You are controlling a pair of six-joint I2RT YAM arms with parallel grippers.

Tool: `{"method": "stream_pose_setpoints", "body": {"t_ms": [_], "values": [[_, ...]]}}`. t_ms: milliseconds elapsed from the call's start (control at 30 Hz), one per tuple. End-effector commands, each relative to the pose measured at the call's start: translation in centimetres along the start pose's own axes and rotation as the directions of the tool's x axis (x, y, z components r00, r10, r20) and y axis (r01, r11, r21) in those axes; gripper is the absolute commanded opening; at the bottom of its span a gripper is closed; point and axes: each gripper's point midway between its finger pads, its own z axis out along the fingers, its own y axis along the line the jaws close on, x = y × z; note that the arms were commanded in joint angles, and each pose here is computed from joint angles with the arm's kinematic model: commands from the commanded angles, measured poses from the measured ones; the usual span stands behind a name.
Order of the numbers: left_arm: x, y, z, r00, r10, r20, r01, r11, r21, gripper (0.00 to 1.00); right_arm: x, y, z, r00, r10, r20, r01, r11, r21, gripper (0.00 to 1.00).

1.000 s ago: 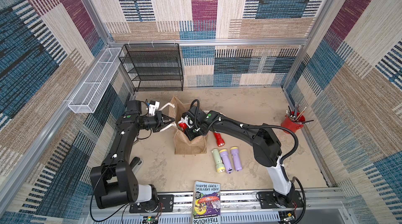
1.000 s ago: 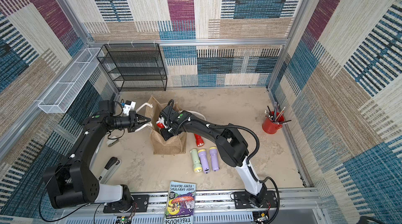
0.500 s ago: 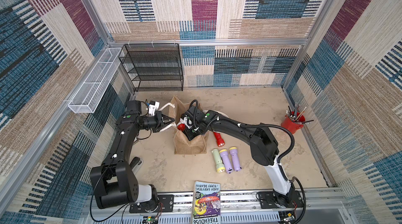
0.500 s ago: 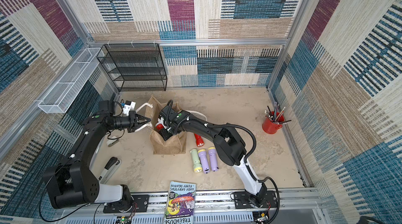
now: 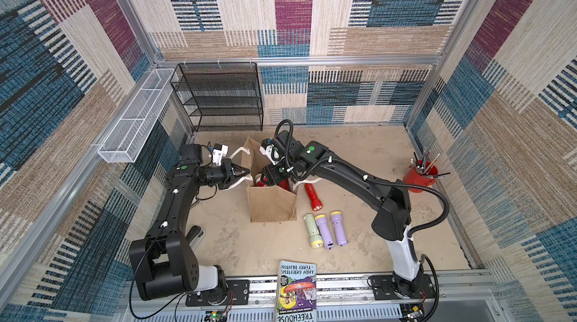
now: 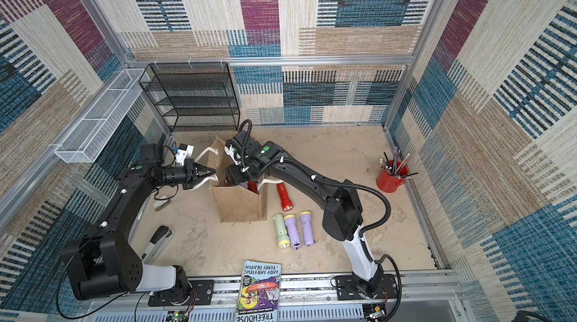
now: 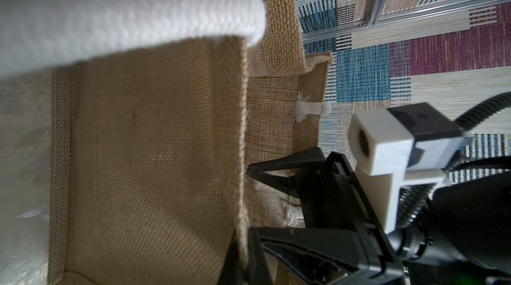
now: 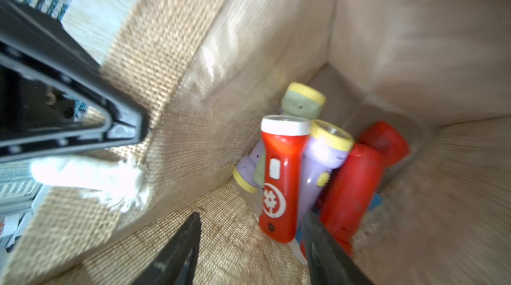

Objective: Put the flashlights into the tote bags
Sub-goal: Place the flashlight in the canvas bag, then pick up the flashlight from the center of the board.

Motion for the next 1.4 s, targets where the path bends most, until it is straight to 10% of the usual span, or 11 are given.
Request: {"method": "stream_pose_setpoints", "body": {"t_ms": [0,300,567,867,1367], "values": [[-0.6,-0.3,-0.2,0.999,0.03,0.02,-0.03,1.0,0.002,0.0,-2.3,-0.4,-3.4,0.994,-0.009,0.108,0.003,0.999,0.054,0.62],[-0.6,-0.3,-0.2,0.999,0.029,0.021,-0.029,1.0,0.002,0.0,-3.7,-6.8,-14.9,0.916,0.123,0.382,-0.19,0.971,0.142,0.65],[-0.8,-0.3,-0.1,1.0,0.023,0.021,-0.024,1.0,0.003,0.0,3.7,-16.4,-20.5,0.799,0.321,0.509,-0.457,0.874,0.165,0.74],[-0.9,-0.2,-0.1,1.0,0.018,0.017,-0.018,1.0,0.005,0.0,11.3,-21.3,-14.7,0.808,0.466,0.361,-0.552,0.813,0.185,0.76],[-0.6,0.0,0.0,1.0,0.02,0.012,-0.02,1.0,0.001,0.0,12.6,-20.5,-4.8,0.855,0.502,0.129,-0.514,0.854,0.084,0.73]]}}
